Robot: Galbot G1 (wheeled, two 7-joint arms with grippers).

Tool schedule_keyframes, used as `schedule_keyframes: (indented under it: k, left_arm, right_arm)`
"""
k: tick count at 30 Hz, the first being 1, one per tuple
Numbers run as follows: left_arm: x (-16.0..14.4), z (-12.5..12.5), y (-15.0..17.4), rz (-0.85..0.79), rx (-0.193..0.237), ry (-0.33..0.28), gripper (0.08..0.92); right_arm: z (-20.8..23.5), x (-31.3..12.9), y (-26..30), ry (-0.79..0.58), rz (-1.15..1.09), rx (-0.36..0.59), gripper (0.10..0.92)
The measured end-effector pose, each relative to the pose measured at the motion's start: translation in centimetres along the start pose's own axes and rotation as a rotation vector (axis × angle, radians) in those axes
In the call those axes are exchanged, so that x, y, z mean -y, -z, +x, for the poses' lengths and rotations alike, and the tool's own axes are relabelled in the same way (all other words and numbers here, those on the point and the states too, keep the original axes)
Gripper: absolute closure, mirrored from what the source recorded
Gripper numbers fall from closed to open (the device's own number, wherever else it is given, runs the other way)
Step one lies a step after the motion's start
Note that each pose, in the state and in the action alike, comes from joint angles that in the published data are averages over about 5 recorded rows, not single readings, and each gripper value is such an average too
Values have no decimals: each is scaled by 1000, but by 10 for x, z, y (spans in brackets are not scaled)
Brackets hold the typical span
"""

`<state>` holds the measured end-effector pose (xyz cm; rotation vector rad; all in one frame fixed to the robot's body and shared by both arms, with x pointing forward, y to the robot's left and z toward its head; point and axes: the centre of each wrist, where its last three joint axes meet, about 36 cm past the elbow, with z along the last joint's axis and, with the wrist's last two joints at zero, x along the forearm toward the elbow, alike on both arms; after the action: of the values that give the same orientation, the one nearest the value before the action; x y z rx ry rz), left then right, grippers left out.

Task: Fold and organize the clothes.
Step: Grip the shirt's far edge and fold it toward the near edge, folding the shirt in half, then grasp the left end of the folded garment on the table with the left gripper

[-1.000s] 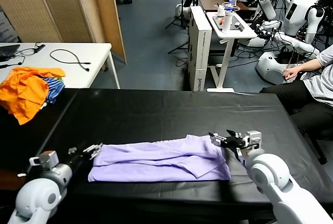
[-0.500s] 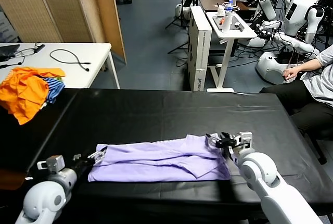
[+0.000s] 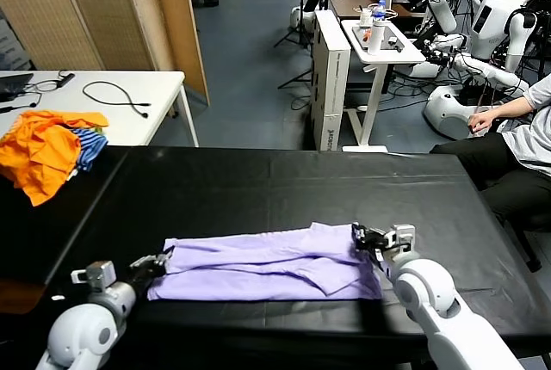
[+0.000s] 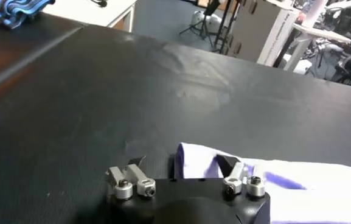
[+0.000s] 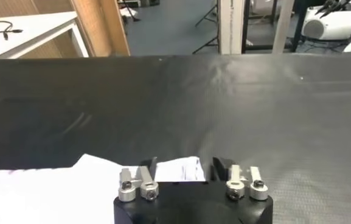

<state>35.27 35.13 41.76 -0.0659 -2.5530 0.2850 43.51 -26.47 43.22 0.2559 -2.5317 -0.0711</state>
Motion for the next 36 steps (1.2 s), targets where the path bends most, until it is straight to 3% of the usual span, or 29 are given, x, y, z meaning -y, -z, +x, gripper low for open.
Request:
schedule_keyframes:
  k: [2,5,8,11,25,27,29,36]
  left_arm:
    - [1,0,-2,-3,1,-10,371]
    - [5,0,-5,-13,-1,-23,564]
    - [8,-2,-7,-23,0,-26,768]
    - [12,-7,-6,-32,6,-25,837]
    - [20,-28,12,-63,31,-52,833]
    - [21,-26,13,-69,35,-50,815]
    - [21,-23,13,-79,40,-44,762]
    - [18,-4,13,-95,61,-18,333]
  right_arm:
    - [1,-1,-1,-2,0,5,739]
    - [5,-4,-3,-16,7,14,862]
    - [9,-6,-5,-40,21,26,880]
    - [13,-7,-6,-65,27,42,881]
    - [32,-15,-14,-90,7,18,874]
    - [36,-13,-13,-77,18,19,822]
    - [40,-11,-12,-65,31,24,714]
    - [61,1,-5,-34,77,58,252]
